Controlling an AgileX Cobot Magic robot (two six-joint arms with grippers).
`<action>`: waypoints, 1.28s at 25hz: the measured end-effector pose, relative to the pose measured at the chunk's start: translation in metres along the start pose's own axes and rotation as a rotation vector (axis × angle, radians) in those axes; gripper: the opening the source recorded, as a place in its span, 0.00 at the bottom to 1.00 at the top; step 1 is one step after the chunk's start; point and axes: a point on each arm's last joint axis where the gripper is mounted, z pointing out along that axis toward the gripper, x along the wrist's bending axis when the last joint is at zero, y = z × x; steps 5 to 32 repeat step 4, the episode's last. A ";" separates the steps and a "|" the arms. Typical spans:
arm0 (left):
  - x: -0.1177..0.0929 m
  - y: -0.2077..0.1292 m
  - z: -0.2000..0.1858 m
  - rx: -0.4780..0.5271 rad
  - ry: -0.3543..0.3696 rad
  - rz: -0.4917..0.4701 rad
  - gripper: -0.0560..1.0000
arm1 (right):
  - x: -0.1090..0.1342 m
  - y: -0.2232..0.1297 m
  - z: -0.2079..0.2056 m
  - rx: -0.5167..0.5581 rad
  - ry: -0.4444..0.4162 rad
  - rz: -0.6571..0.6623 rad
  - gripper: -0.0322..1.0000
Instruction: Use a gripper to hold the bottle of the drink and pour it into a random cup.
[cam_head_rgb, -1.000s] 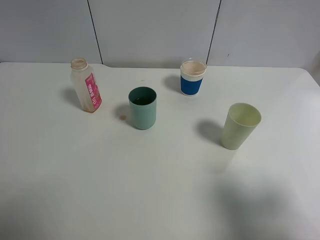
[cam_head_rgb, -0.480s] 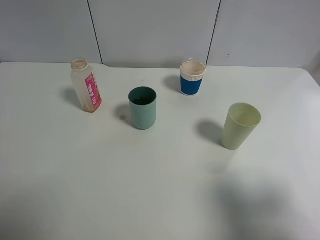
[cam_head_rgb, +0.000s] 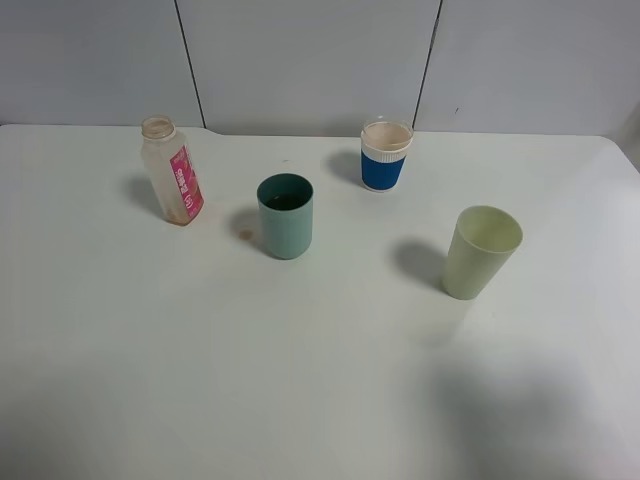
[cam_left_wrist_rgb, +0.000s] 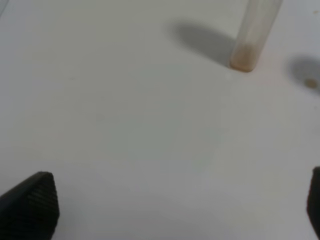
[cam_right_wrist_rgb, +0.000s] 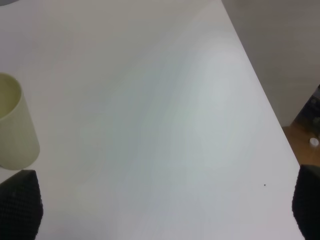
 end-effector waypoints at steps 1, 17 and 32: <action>0.000 0.000 0.000 0.000 0.000 0.000 0.98 | 0.000 0.000 0.000 0.000 0.000 0.000 1.00; 0.000 0.000 0.000 0.000 0.000 0.000 0.98 | 0.000 0.000 0.000 0.000 0.000 0.000 1.00; 0.000 0.000 0.000 0.000 0.000 0.000 0.98 | 0.000 0.000 0.000 0.000 0.000 0.000 1.00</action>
